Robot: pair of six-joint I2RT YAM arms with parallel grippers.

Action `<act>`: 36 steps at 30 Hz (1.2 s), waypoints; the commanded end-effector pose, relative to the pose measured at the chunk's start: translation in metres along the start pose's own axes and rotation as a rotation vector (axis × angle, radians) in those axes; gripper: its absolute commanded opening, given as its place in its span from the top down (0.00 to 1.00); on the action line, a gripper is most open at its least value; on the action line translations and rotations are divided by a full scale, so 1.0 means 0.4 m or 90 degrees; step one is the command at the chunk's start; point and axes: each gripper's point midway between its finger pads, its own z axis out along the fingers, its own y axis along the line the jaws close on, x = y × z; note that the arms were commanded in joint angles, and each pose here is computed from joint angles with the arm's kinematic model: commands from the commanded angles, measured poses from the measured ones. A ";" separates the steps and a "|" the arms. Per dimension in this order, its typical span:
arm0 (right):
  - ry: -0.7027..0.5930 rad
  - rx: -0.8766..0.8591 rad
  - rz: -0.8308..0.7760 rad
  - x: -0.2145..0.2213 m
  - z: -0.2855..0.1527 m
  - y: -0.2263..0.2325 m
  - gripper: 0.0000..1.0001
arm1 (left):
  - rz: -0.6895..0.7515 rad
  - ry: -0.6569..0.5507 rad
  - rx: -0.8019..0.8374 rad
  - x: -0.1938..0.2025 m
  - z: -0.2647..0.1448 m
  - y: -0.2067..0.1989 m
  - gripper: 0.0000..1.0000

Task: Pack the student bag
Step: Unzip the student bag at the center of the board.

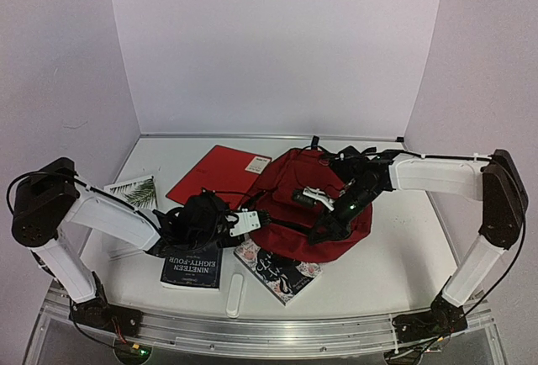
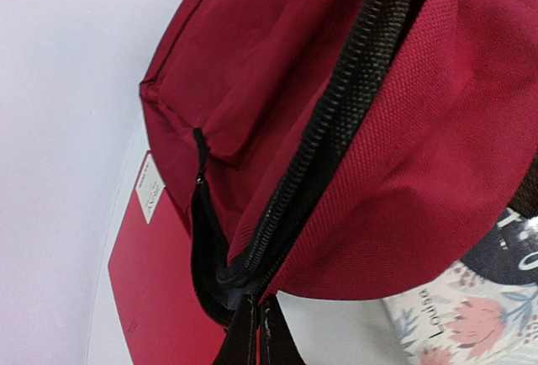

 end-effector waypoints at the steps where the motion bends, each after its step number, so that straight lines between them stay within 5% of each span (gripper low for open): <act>1: 0.008 -0.002 0.032 0.055 -0.052 -0.013 1.00 | -0.039 0.005 -0.064 0.030 -0.023 0.098 1.00; 6: -0.015 -0.032 0.042 0.034 -0.058 -0.011 1.00 | -0.039 -0.017 -0.044 0.004 -0.030 0.094 0.95; 12: -0.030 -0.083 0.071 -0.005 -0.034 -0.020 1.00 | -0.008 -0.070 0.001 -0.119 -0.049 0.054 0.56; 18: -0.044 -0.101 0.075 -0.026 -0.039 -0.011 1.00 | -0.004 -0.117 0.070 -0.220 -0.052 -0.002 0.38; 28: -0.038 -0.097 0.080 -0.006 -0.039 -0.004 1.00 | 0.029 -0.137 0.109 -0.297 0.058 -0.083 0.49; 36: -0.033 -0.068 0.092 0.020 -0.054 -0.021 1.00 | 0.028 -0.117 0.113 -0.280 0.055 -0.098 0.97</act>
